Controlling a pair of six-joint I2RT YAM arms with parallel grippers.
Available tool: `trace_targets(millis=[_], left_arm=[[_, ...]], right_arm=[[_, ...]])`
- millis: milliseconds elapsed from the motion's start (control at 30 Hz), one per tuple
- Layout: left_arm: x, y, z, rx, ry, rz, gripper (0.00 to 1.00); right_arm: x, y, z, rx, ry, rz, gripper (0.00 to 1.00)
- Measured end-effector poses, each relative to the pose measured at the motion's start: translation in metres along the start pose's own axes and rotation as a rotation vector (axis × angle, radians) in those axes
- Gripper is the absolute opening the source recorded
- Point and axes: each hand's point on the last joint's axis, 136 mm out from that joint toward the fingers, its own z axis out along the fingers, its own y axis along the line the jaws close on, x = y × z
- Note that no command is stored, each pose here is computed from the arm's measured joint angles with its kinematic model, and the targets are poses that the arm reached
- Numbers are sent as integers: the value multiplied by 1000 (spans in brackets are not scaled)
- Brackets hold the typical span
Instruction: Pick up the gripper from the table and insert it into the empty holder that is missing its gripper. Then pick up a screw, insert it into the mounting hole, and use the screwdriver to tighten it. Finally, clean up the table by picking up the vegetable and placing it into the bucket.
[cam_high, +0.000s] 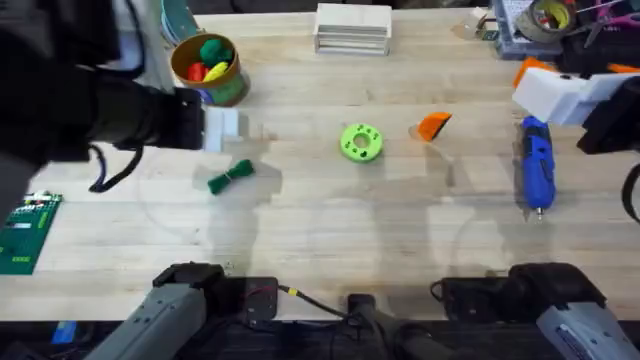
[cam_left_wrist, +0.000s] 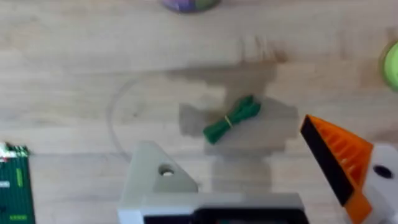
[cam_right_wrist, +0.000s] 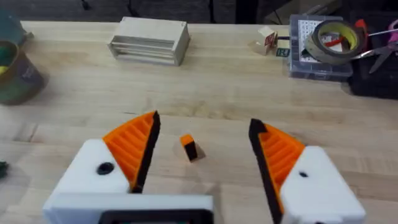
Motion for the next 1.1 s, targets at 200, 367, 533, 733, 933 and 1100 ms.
trace_targets(millis=[200, 367, 533, 733, 933, 1100], left_arm=[[27, -3, 32, 12, 228, 19, 993], [37, -4, 62, 24, 317, 64, 994], [54, -6, 87, 35, 411, 88, 994], [56, -7, 92, 40, 424, 105, 239], [46, -13, 77, 77, 339, 110, 387], [22, -19, 41, 107, 131, 102, 985]], right_arm=[[-6, 0, 0, -1, -23, -11, 924], [-6, 0, 0, 0, -24, -54, 924], [-6, 0, 0, 0, -23, -78, 924], [-6, 0, 0, 0, -23, -86, 925], [-6, 0, 0, 0, -22, -86, 925], [-6, 0, 0, 0, -22, -86, 924]])
